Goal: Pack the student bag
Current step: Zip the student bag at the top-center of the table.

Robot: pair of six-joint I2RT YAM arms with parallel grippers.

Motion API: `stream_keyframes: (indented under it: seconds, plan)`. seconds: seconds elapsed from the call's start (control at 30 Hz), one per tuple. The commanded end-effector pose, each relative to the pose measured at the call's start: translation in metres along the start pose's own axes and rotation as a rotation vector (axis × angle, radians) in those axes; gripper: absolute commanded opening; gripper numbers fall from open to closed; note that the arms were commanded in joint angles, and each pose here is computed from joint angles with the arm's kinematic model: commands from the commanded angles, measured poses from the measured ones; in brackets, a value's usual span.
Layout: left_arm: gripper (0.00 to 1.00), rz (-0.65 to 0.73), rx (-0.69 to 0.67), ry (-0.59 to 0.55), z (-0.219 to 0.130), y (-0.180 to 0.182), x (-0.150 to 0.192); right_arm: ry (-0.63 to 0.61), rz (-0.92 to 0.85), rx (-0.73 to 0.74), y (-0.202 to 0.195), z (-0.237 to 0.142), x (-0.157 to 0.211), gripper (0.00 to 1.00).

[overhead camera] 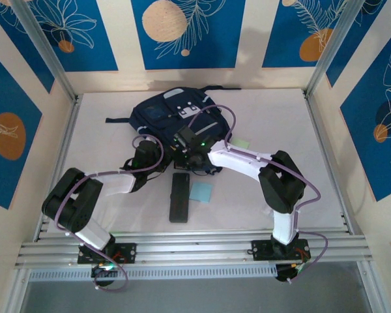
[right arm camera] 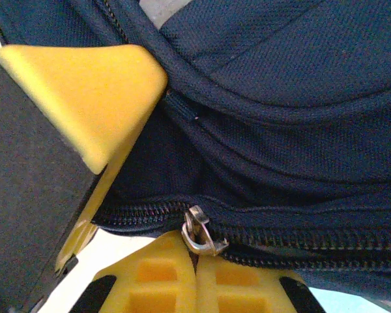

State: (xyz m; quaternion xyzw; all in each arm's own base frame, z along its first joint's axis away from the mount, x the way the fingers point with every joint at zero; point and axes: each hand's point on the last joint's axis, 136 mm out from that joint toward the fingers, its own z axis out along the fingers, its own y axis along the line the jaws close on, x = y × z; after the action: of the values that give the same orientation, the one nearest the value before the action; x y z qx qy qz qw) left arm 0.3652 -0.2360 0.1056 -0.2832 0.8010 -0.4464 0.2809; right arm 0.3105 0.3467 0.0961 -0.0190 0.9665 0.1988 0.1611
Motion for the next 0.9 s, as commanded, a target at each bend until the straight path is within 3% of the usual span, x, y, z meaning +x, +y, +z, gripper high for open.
stream_keyframes:
  seconds: [0.0, 0.17, 0.37, 0.7, 0.87]
  plan:
    - [0.00, 0.058, 0.173, 0.034, -0.008, -0.046, 0.002, 0.010, 0.044, -0.009, -0.022, -0.006, -0.008, 0.00]
    - [0.00, 0.116, 0.050, -0.034, -0.006, -0.009, -0.021, 0.190, 0.143, -0.111, -0.042, -0.019, 0.012, 0.00]
    - [0.00, 0.166, 0.026, -0.056, -0.010, -0.003, -0.034, 0.327, 0.268, -0.164, -0.081, -0.022, 0.035, 0.00]
    - [0.00, 0.257, -0.056, -0.128, -0.030, 0.005, -0.085, 0.246, 0.325, -0.175, -0.127, -0.048, 0.004, 0.00]
    - [0.00, 0.312, -0.096, -0.118, -0.028, 0.001, -0.112, 0.247, 0.281, -0.229, -0.109, -0.045, -0.009, 0.00]
